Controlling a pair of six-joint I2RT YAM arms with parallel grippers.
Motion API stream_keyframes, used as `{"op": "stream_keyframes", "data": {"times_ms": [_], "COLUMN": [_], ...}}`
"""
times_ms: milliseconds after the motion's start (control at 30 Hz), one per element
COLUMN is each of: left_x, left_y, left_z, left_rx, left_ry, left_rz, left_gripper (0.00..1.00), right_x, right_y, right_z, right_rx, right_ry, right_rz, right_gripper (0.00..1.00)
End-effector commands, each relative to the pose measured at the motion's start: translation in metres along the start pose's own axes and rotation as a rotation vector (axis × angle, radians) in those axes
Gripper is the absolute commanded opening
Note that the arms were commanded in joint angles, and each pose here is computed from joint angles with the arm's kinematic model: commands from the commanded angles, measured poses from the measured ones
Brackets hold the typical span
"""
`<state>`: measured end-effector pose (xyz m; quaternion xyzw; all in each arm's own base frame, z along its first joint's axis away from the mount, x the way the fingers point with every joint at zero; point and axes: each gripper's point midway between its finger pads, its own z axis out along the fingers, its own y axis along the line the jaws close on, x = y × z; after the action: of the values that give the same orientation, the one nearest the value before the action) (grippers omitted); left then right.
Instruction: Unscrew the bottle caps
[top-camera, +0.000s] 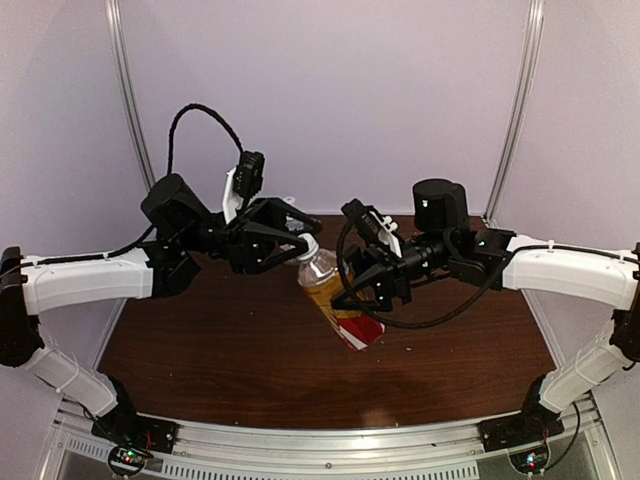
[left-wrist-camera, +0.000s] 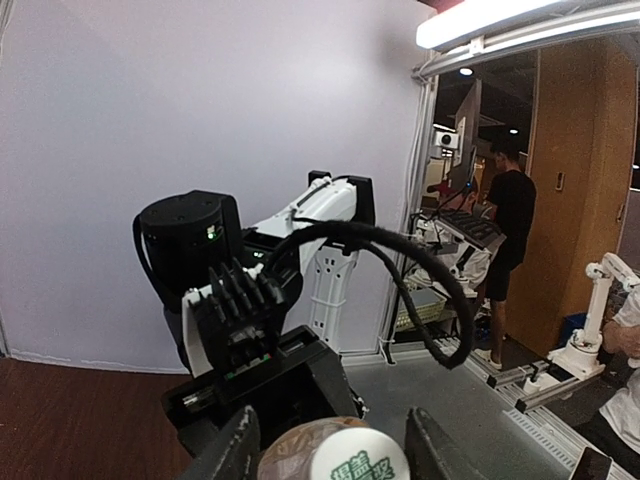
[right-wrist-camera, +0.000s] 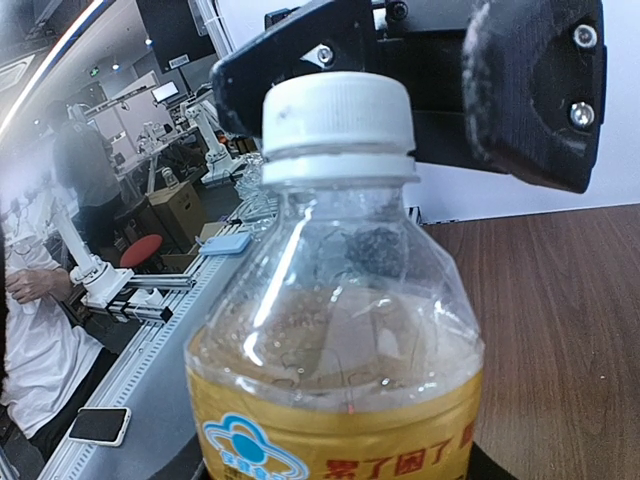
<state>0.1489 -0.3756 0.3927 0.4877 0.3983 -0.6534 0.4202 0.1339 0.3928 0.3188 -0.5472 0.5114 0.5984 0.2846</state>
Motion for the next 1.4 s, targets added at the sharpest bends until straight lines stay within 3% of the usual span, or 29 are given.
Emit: {"op": "stream_keyframes", "data": {"times_ms": [0, 400, 633, 1033, 1233, 1367], "left_x": [-0.001, -0.003, -0.008, -0.01, -0.007, -0.008], "left_y": [-0.007, -0.004, 0.022, 0.081, 0.095, 0.093], "left_z": [-0.003, -0.005, -0.012, -0.027, -0.029, -0.027], "left_rx": [0.024, -0.012, -0.239, -0.796, -0.878, -0.862], "left_ry": [-0.011, -0.025, -0.026, -0.02, -0.009, -0.016], "left_rz": [0.018, -0.005, -0.022, -0.161, -0.202, -0.187], "left_gripper": [0.49, 0.24, 0.14, 0.14, 0.2, 0.29], "right_x": [-0.015, -0.013, -0.02, -0.03, -0.026, -0.023], "right_y": [0.004, -0.02, -0.056, -0.091, -0.092, -0.091], "right_z": [-0.003, -0.012, -0.029, -0.059, -0.061, -0.061], "right_rx": [-0.012, 0.123, 0.388, 0.699, 0.729, 0.725], "right_ry": [-0.03, -0.028, -0.026, -0.085, -0.083, -0.074], "right_rz": [-0.045, -0.037, -0.052, -0.107, -0.104, -0.098], "right_gripper": [0.55, 0.52, 0.52, 0.52, 0.52, 0.52]}}
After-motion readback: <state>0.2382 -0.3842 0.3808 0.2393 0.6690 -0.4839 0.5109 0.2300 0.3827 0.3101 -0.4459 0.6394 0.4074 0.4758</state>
